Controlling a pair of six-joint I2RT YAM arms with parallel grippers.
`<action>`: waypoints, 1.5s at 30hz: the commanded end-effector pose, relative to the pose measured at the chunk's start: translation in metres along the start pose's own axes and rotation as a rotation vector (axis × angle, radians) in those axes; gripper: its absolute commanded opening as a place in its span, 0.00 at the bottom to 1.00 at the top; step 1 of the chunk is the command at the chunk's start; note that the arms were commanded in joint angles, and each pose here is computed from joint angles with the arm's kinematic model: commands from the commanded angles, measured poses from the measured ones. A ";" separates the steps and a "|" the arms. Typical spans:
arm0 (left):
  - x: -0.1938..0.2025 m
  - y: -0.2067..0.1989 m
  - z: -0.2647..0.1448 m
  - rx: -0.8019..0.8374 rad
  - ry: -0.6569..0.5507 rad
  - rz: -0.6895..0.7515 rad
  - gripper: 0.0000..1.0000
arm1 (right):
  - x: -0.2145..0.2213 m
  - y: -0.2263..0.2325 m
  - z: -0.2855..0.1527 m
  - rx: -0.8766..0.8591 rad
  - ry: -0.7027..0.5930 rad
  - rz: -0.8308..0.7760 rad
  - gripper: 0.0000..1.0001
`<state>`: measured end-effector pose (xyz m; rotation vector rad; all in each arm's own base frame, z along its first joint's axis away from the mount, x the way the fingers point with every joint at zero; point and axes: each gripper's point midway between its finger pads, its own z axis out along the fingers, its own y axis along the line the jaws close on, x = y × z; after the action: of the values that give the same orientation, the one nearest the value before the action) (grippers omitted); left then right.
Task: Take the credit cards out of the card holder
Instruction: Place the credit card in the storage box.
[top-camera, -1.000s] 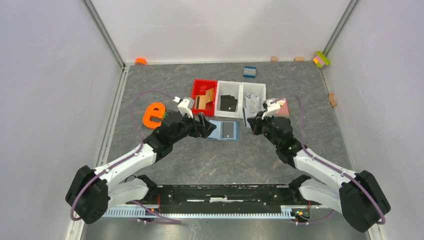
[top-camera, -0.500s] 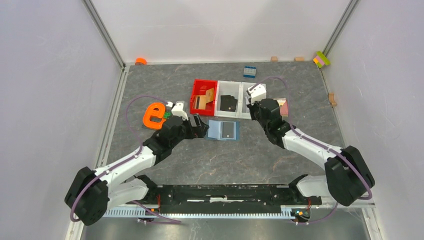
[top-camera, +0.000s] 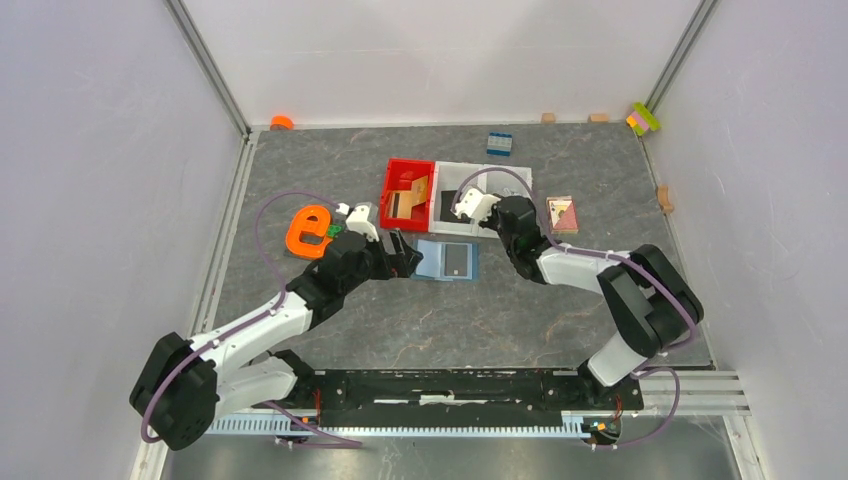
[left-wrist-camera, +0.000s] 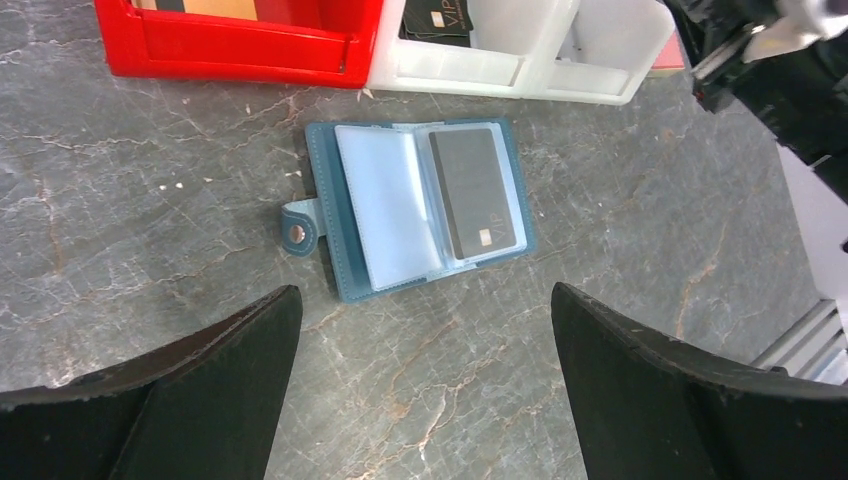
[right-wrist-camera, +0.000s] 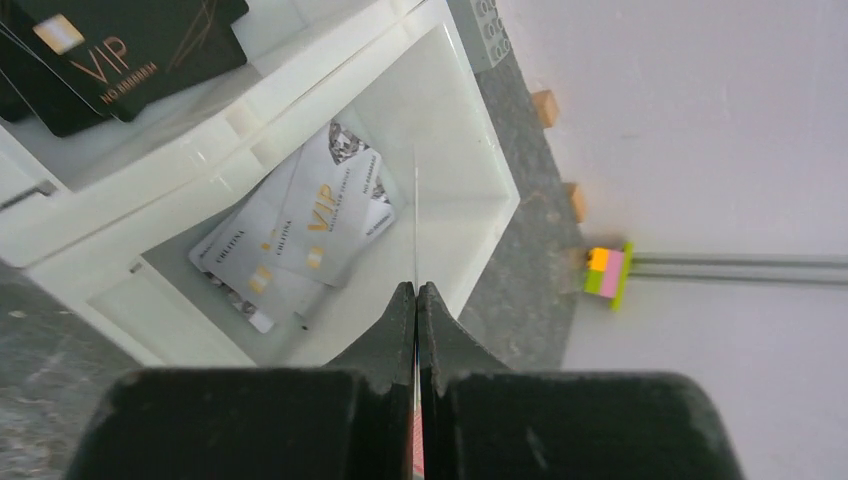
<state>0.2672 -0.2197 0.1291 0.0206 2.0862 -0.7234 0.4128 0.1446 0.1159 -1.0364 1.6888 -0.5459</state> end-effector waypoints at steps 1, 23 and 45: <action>-0.021 -0.019 -0.001 0.061 -0.058 -0.030 1.00 | -0.025 -0.038 0.009 0.123 -0.061 -0.190 0.00; -0.017 -0.020 0.001 0.065 -0.033 -0.029 1.00 | -0.048 -0.036 0.052 -0.021 0.055 0.563 0.00; -0.007 -0.016 0.011 0.046 0.018 -0.011 1.00 | -0.013 0.026 0.044 -0.491 0.110 1.311 0.03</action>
<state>0.2662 -0.2284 0.1198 0.0446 2.1274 -0.7494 0.4437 0.1534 0.0771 -0.0193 2.2564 0.5476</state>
